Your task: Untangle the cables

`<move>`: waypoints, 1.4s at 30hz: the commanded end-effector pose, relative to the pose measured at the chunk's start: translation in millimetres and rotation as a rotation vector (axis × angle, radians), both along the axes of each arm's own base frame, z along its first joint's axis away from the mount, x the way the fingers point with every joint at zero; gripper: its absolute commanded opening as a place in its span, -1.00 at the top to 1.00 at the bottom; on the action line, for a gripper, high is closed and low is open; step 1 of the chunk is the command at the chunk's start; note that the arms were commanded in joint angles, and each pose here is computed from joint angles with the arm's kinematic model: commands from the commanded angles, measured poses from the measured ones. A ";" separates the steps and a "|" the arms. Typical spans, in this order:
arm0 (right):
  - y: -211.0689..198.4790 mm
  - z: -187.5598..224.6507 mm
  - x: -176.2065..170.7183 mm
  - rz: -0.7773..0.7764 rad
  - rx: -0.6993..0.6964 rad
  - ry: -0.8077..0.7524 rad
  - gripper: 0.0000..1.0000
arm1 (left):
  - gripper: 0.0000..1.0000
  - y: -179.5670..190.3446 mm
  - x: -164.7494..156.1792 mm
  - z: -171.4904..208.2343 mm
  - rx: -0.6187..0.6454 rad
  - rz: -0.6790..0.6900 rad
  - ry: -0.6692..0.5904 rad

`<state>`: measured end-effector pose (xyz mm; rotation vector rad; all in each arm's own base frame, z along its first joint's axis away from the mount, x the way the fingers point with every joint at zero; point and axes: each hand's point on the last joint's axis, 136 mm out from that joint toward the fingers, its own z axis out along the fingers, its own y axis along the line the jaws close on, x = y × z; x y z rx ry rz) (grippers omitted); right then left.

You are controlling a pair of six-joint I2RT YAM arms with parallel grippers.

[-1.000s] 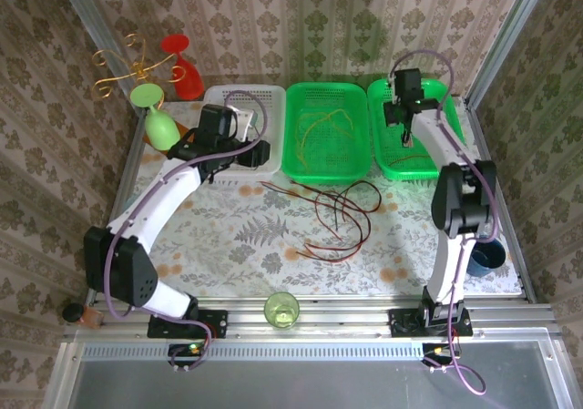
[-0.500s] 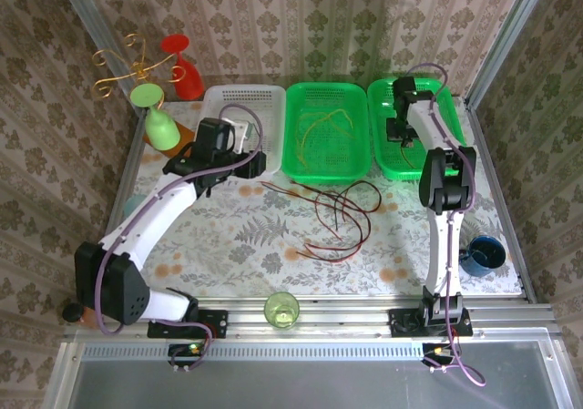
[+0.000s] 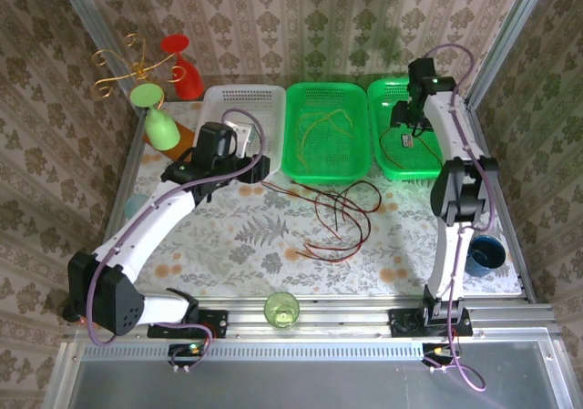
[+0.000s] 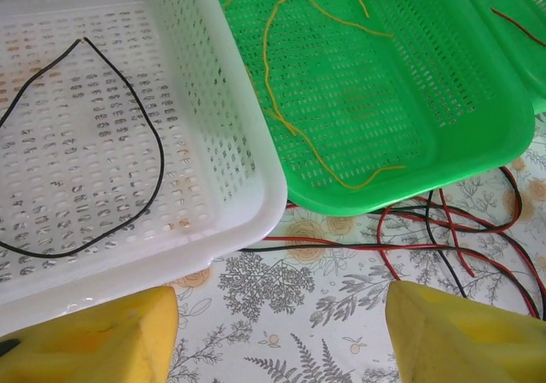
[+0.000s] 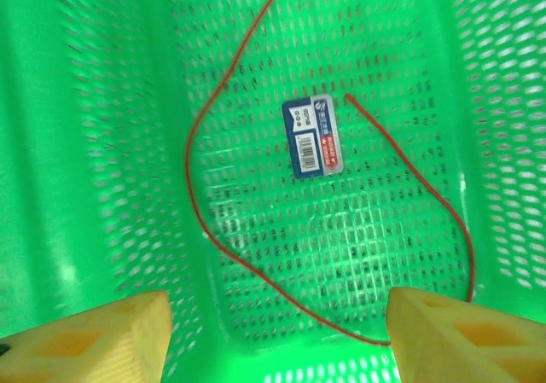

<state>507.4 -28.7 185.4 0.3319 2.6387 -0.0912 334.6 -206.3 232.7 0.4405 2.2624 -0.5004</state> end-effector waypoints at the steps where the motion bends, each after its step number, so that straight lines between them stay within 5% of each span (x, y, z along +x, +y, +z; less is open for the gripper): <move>1: 18.8 31.4 -40.1 -0.028 0.079 -0.030 -0.37 | -0.32 -4.6 -10.6 1.3 -0.017 -0.013 0.003; 17: 130.5 -18.6 -230.0 0.058 0.290 -0.055 -0.23 | -0.33 -34.2 -58.9 -45.8 -0.063 -0.087 0.075; 25: 202.0 -58.5 -258.8 0.367 0.375 -0.073 0.20 | -0.33 -29.1 -72.2 -67.4 -0.091 -0.066 0.114; 31: 253.3 -77.5 -276.3 0.705 0.303 -0.071 0.27 | -0.33 -18.0 -81.0 -77.7 -0.100 -0.024 0.134; 42: 293.0 -111.4 -291.0 0.805 0.357 0.115 0.38 | -0.35 5.0 -98.1 -89.2 -0.093 0.041 0.144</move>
